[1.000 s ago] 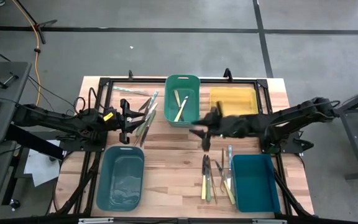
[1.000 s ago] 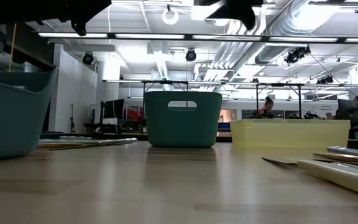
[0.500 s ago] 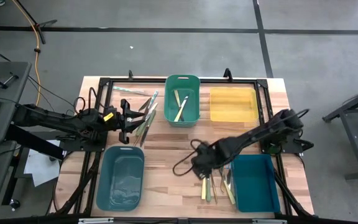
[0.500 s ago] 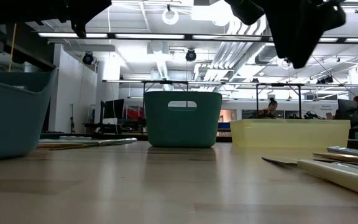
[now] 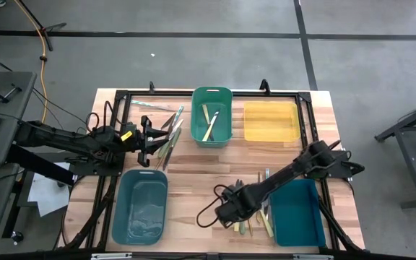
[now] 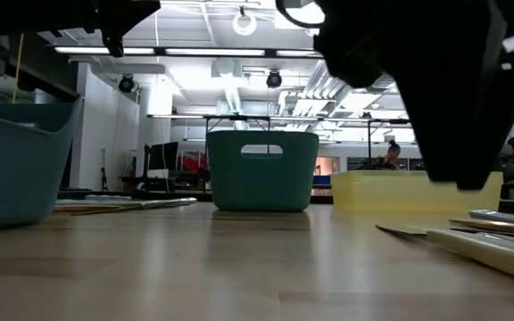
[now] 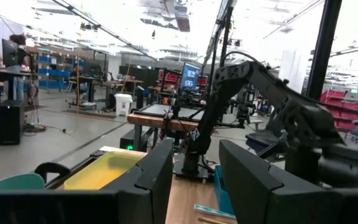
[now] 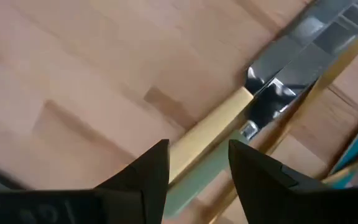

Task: Sort silverware by color (type)
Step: Put the yellow knife into the green bin

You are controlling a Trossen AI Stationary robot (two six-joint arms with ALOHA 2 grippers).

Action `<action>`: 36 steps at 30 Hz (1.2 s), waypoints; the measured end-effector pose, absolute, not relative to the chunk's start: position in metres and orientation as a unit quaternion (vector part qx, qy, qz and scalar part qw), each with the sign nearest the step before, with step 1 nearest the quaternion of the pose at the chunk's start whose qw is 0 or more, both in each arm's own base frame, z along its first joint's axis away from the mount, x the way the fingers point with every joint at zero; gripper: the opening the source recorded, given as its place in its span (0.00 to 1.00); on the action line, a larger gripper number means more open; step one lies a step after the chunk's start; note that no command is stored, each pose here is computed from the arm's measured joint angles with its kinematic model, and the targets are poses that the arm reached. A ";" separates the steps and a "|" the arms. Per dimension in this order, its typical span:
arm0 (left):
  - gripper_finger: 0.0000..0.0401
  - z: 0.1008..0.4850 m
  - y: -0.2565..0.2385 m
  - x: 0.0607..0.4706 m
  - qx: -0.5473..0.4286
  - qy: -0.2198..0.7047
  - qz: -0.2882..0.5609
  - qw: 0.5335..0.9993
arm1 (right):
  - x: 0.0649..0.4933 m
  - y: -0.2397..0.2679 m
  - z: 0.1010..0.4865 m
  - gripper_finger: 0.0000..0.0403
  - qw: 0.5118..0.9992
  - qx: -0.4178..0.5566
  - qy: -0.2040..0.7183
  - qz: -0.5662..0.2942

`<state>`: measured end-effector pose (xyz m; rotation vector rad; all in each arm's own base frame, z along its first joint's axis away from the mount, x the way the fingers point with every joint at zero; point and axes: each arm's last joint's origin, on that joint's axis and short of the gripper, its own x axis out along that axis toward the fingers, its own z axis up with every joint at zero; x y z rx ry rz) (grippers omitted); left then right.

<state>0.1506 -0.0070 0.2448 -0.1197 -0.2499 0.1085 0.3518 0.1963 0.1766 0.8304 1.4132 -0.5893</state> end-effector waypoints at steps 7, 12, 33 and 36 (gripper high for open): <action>0.32 0.245 -0.007 0.151 -0.060 -0.125 0.056 0.989 | 0.354 0.198 0.155 0.40 0.627 0.353 0.639 -0.272; 0.32 0.245 -0.007 0.151 -0.060 -0.125 0.056 0.989 | 0.361 0.197 0.155 0.40 0.638 0.368 0.624 -0.261; 0.32 0.245 -0.007 0.151 -0.060 -0.124 0.056 0.989 | 0.368 0.189 0.155 0.40 0.658 0.378 0.585 -0.288; 0.32 0.245 -0.007 0.151 -0.060 -0.124 0.056 0.989 | 0.369 0.189 0.154 0.40 0.659 0.378 0.582 -0.290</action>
